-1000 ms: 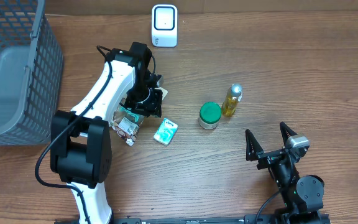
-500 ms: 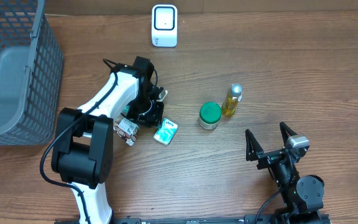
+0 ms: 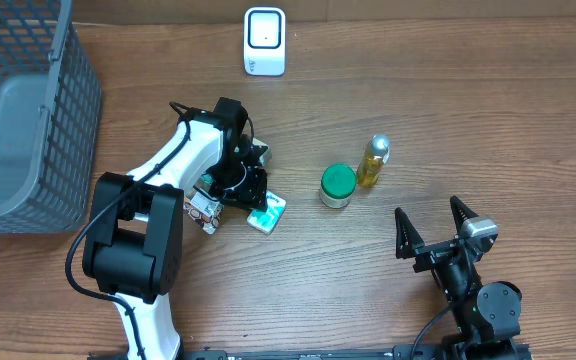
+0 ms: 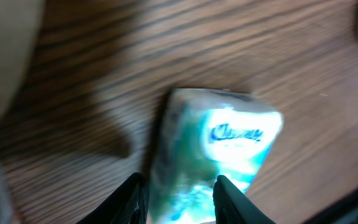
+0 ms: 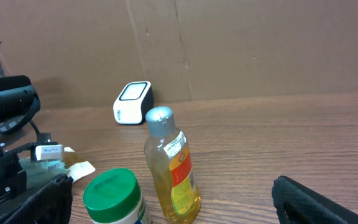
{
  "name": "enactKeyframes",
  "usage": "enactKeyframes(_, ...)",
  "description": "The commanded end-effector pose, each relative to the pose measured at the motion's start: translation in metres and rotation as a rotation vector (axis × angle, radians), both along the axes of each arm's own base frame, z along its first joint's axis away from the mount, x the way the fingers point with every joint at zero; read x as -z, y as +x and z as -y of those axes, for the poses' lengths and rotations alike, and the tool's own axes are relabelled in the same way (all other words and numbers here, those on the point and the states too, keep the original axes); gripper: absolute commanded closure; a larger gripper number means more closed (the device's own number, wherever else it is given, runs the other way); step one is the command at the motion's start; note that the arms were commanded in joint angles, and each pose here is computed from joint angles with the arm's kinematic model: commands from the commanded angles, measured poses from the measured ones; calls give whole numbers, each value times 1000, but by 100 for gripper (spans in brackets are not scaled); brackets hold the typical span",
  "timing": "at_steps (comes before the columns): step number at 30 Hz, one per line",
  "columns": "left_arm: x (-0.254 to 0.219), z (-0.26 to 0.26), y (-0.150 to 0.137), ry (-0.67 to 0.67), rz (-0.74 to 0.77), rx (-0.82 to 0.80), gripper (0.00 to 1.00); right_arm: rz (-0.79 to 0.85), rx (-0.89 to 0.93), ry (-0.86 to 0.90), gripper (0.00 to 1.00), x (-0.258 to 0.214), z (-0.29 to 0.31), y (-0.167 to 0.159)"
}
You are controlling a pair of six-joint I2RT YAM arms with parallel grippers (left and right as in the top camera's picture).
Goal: Scan the item barcode
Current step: 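Lift the Kleenex pack with the left gripper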
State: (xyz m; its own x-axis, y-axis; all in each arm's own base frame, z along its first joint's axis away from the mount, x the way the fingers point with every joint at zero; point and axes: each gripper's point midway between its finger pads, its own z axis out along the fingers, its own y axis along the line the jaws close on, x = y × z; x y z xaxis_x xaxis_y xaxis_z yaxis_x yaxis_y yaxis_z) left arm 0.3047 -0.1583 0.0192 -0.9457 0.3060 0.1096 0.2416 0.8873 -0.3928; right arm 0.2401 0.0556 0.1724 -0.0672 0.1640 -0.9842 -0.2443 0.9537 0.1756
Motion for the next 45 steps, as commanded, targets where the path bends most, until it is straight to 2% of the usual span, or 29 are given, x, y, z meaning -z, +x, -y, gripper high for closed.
enactKeyframes(1, -7, 15, -5, -85, 4, 49, 63, 5, 13, -3, 0, 2, 2, 0)
enactKeyframes(12, 5, 3, -9, -18, -1, 34, 62, 5, 13, -3, 0, 2, 2, 0)
enactKeyframes(21, 31, 4, -13, -22, 23, -19, 64, 5, 13, -3, 0, 2, 2, 0)
enactKeyframes(23, 34, 3, -14, -20, 24, -25, 74, 5, 13, -3, 0, 2, 2, 0)
enactKeyframes(25, 34, 3, -15, -20, 21, -25, 93, 5, 13, -3, 0, 2, 2, 0)
enactKeyframes(28, 33, 4, -12, -22, 28, -26, 96, 5, 13, -3, 0, 2, 2, 0)
enactKeyframes(33, 10, 6, 3, -26, 94, -50, 96, 5, 13, -3, 0, 2, 2, 0)
enactKeyframes(38, -37, -1, 27, 14, 252, -126, 96, 5, 12, -3, 0, 2, 2, 0)
enactKeyframes(42, -71, -4, 31, 41, 368, -131, 96, 5, 13, -3, 0, 2, 2, 0)
enactKeyframes(45, -81, -9, 31, 123, 425, -153, 96, 5, 13, -3, 0, 2, 2, 0)
